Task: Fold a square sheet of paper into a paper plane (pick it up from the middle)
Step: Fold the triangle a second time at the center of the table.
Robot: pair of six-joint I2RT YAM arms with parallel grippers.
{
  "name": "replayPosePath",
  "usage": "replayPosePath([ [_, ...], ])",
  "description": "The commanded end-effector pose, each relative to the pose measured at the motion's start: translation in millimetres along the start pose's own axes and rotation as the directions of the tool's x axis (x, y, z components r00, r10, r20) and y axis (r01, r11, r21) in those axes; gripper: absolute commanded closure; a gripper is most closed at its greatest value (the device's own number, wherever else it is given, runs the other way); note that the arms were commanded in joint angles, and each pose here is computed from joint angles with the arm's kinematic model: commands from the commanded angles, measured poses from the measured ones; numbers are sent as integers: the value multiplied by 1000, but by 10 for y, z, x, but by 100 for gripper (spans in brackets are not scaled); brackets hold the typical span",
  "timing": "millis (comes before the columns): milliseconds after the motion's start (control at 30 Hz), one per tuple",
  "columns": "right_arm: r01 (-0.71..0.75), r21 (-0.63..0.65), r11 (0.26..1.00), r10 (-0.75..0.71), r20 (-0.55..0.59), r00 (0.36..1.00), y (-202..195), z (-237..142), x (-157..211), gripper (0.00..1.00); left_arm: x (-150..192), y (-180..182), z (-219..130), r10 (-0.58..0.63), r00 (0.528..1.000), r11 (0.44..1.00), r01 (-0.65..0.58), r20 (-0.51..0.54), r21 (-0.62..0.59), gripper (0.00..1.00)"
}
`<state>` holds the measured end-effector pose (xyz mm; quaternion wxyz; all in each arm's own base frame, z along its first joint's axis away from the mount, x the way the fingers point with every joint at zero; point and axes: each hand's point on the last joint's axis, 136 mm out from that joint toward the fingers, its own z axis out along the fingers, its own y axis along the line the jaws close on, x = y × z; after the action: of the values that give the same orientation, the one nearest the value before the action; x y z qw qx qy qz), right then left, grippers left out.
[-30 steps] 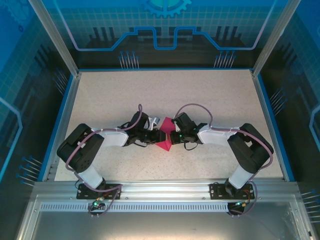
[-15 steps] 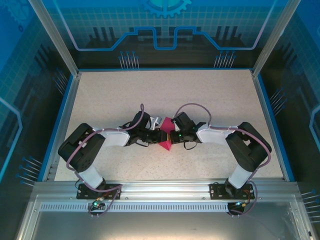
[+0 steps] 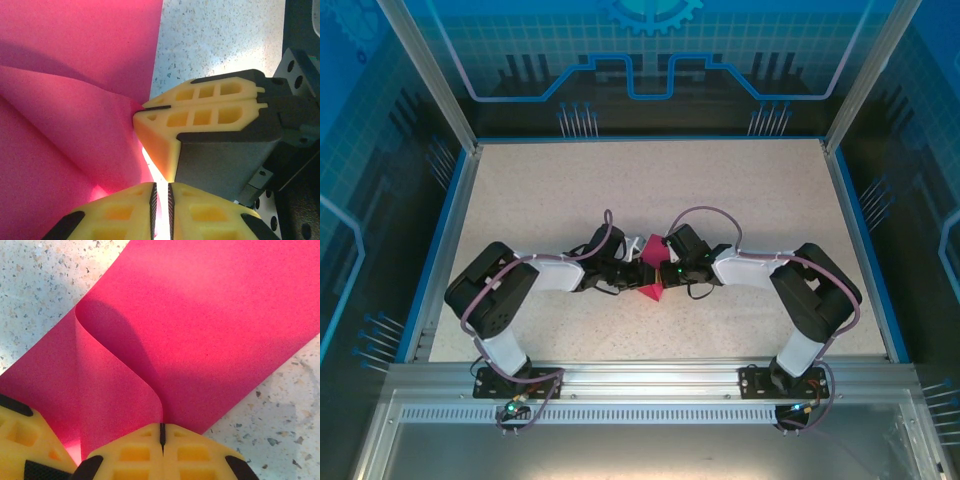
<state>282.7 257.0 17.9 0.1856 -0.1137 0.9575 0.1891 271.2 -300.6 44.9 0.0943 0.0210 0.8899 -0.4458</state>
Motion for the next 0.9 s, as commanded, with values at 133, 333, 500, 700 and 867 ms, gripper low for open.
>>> replayPosePath([
  [133,-5,2,1000,5,-14,1000,-33,14,-25,100,-9,38,72,-5,1000,1000,5,-11,-30,87],
  [333,-4,-7,1000,4,-19,1000,-20,5,-6,100,27,90,87,-13,1000,999,12,-22,-46,88],
  [500,-8,10,1000,9,-28,1000,-56,18,15,100,38,119,101,-19,999,998,17,-27,-56,89],
  [700,-9,30,1000,10,-29,1000,-87,22,8,100,46,141,118,-22,999,998,20,-33,-64,89],
  [867,-9,38,999,10,-27,1000,-100,27,6,100,52,144,137,-22,999,998,20,-39,-68,89],
])
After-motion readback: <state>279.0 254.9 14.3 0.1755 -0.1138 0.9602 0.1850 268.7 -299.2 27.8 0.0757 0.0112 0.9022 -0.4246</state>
